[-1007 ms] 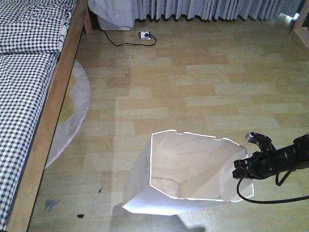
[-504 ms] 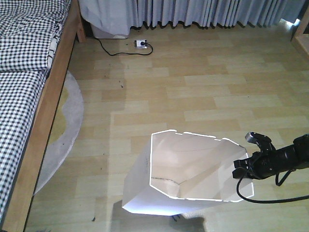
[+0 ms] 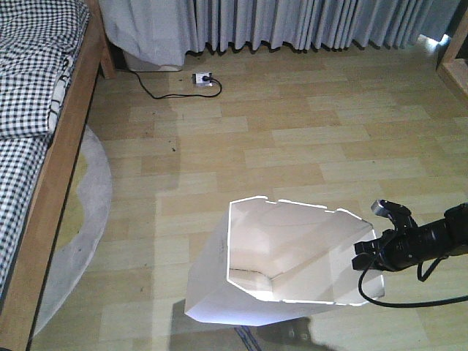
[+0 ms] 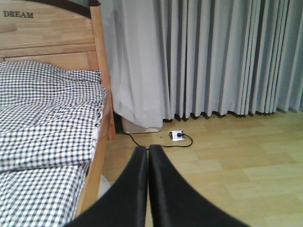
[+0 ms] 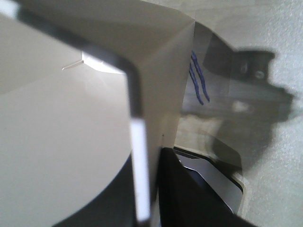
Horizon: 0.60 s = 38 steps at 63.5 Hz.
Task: Move trash bin to bedside with robot
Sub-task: 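Carry the held bin across the floor toward the bed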
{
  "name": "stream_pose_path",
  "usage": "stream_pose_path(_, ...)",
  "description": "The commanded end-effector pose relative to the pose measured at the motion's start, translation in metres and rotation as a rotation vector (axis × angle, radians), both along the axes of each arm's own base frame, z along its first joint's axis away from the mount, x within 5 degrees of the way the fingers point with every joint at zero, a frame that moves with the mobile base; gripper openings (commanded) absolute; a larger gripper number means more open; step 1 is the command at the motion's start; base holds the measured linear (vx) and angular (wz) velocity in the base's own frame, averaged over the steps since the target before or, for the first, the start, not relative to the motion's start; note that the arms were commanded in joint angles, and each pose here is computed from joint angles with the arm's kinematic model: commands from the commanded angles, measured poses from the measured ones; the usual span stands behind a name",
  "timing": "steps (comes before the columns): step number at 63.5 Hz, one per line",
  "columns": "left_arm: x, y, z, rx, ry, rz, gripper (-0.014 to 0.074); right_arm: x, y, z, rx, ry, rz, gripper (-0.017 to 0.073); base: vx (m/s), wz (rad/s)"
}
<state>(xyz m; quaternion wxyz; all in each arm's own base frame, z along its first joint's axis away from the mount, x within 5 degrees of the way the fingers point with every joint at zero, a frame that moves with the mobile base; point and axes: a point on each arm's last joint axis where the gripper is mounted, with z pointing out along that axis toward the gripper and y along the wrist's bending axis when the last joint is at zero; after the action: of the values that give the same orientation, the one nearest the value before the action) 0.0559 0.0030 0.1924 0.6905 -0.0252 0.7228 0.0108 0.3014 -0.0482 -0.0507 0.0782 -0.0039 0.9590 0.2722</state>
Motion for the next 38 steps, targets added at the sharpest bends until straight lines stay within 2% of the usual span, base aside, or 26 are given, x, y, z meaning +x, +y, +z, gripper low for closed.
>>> stream_pose_path(1,-0.0015,-0.0003,0.0151,-0.001,-0.103,-0.003,-0.0006,0.0135,0.0125,0.0366,0.227,-0.098,0.007,-0.0005,0.27,-0.08)
stream_pose_path(38,-0.0015,-0.0003,0.0151,-0.001,-0.103,-0.003,-0.0006,0.0135,0.0125,0.0366,0.227,-0.098,0.007,-0.0005,0.27,-0.01)
